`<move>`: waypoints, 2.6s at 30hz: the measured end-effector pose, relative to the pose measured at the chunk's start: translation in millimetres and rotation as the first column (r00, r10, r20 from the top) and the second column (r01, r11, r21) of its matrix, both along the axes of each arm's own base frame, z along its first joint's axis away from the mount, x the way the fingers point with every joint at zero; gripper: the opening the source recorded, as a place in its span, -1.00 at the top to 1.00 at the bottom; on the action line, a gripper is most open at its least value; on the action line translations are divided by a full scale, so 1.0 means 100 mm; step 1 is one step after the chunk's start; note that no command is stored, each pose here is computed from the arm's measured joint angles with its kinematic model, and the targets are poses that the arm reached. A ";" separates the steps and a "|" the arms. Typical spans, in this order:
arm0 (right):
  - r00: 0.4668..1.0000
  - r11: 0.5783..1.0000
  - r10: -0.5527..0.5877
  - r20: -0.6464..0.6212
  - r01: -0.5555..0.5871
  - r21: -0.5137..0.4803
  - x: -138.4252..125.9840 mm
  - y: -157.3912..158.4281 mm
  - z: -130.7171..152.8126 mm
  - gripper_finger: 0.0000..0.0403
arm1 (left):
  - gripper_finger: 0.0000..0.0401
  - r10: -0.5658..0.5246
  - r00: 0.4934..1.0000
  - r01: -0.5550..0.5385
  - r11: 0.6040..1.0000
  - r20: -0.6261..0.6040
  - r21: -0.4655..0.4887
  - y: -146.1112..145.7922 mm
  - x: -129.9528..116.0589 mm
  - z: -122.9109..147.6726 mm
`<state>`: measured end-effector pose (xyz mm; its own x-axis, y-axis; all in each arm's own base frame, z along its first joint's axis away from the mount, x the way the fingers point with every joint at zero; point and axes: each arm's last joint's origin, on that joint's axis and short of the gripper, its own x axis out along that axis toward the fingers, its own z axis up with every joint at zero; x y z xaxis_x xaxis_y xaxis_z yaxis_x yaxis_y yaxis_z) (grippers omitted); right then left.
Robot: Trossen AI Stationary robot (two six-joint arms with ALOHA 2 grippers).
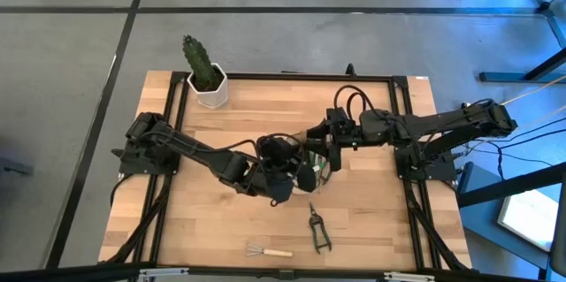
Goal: Pick & Place Garden tools in Gardening bag
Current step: Put the trowel into the gardening bag
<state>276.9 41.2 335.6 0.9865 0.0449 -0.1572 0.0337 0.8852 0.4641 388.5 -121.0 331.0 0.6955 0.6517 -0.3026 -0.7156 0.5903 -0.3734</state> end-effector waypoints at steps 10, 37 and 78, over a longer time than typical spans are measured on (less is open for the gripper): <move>0.999 0.997 -0.043 -0.030 0.041 -0.066 0.05 -0.01 -0.07 0.07 | 0.68 0.004 1.000 -0.004 1.000 0.005 -0.004 0.00 0.00 0.00; 1.000 0.999 0.011 -0.003 -0.011 -0.041 0.09 0.01 -0.07 0.67 | 0.68 0.017 1.000 -0.017 1.000 -0.005 0.008 0.01 -0.01 -0.01; 0.987 0.988 0.156 -0.026 -0.155 0.017 0.07 -0.15 -0.07 0.67 | -0.09 0.020 0.999 -0.020 1.000 -0.046 0.003 -0.12 -0.45 0.19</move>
<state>284.2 26.2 329.0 0.9627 0.2001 -0.1821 -0.0911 0.8734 0.4783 343.3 -133.4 350.3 0.6676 0.6665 -0.3319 -0.7438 0.5763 -0.3386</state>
